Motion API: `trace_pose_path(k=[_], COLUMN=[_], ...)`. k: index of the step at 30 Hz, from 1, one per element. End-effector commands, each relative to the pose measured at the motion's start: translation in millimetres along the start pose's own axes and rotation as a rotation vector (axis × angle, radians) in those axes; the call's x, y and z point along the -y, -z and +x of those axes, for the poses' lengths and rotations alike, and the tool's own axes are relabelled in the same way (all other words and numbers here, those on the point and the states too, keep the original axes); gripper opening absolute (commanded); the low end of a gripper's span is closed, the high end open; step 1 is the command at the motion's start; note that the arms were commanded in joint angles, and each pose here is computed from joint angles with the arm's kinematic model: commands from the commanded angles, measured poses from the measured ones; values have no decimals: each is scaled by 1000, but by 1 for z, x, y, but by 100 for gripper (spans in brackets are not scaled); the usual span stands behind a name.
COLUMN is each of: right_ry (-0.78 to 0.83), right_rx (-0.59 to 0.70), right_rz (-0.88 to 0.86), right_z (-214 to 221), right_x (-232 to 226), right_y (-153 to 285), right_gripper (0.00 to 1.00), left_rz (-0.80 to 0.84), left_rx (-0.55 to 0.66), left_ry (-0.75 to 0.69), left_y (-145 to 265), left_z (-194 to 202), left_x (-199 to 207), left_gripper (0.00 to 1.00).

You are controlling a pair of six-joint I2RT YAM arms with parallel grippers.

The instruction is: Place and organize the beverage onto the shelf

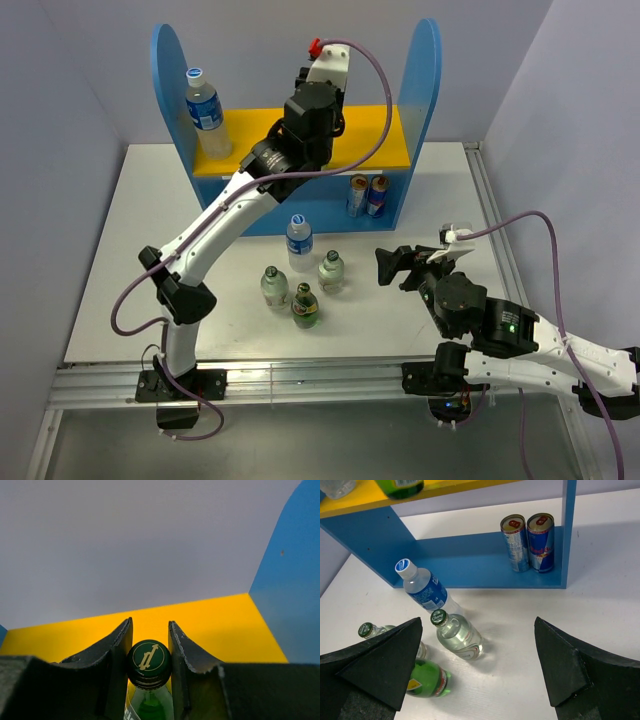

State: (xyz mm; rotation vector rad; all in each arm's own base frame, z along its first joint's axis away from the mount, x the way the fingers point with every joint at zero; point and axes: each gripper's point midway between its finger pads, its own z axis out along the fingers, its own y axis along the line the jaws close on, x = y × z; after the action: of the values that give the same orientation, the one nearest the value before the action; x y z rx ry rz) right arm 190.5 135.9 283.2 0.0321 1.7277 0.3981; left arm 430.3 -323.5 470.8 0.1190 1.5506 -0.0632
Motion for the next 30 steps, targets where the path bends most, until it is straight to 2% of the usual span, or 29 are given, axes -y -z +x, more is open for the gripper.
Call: trace_pose_path(k=[1, 7, 28, 30], right_ry=[-27, -21, -40, -41], right_rx=[23, 22, 39, 40], right_rz=[14, 17, 32, 36], right_z=[-4, -4, -9, -9], right_x=[1, 0, 7, 8], right_y=[-1, -1, 2, 2], right_gripper=[100, 100, 100, 100], left_rz=[-23, -26, 61, 93], left_rx=[304, 329, 309, 307], left_ry=[244, 246, 271, 312], left_y=[35, 32, -34, -38], left_z=[-124, -127, -63, -58], left_x=[-42, -42, 26, 37], left_gripper=[0, 0, 0, 0])
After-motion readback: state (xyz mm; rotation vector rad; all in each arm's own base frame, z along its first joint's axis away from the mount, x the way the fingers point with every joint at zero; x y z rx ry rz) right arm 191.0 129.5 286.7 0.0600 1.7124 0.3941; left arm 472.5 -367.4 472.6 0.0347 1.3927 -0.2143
